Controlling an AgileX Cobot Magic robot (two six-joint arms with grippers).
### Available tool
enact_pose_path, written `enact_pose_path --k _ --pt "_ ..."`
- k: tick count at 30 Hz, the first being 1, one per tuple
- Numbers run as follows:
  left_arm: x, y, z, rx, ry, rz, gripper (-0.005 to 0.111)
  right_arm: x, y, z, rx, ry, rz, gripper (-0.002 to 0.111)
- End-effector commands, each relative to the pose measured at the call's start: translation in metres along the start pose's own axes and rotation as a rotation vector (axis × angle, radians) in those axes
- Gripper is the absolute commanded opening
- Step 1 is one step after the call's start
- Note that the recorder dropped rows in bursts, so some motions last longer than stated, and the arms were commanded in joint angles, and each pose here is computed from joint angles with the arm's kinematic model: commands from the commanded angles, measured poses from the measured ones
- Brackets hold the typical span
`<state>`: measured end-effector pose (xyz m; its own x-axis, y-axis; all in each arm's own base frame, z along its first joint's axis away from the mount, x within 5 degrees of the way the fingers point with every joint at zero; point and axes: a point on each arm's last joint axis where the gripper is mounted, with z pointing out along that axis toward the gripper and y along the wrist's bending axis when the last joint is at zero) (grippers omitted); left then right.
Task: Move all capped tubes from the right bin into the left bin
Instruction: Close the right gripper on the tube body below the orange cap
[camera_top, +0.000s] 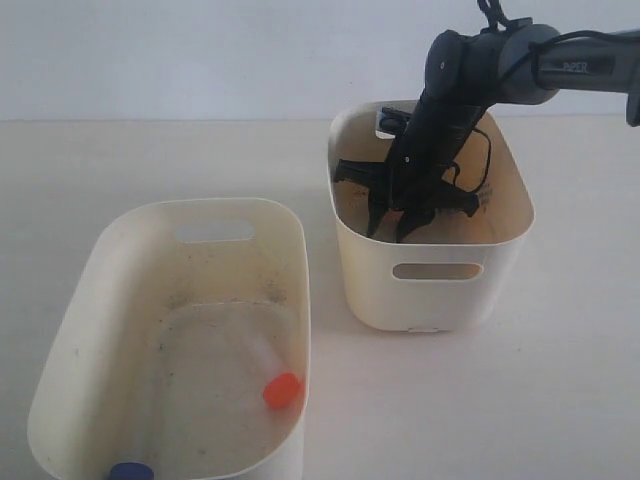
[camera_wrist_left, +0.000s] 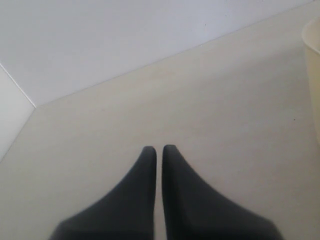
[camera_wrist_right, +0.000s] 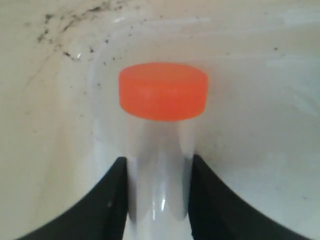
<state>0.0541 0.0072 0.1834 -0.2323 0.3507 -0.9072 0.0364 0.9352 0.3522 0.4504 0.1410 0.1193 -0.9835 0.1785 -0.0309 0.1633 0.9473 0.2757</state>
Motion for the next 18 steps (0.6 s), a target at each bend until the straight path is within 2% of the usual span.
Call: enact_pose_path --k 1,2,10,18 --pt "-0.002 0.0 0.0 0.005 -0.01 -0.011 0.004 0.015 -0.001 0.032 0.034 0.113 -0.009 0.006" --pt "-0.002 0.0 0.0 0.005 -0.01 -0.011 0.004 0.016 -0.001 0.032 0.037 0.126 -0.02 0.0" --pt "-0.002 0.0 0.0 0.005 -0.01 -0.011 0.004 0.024 -0.002 0.024 0.056 0.211 -0.066 0.0" --pt "-0.002 0.0 0.0 0.005 -0.01 -0.011 0.004 0.023 0.009 -0.01 0.022 0.144 -0.091 0.0"
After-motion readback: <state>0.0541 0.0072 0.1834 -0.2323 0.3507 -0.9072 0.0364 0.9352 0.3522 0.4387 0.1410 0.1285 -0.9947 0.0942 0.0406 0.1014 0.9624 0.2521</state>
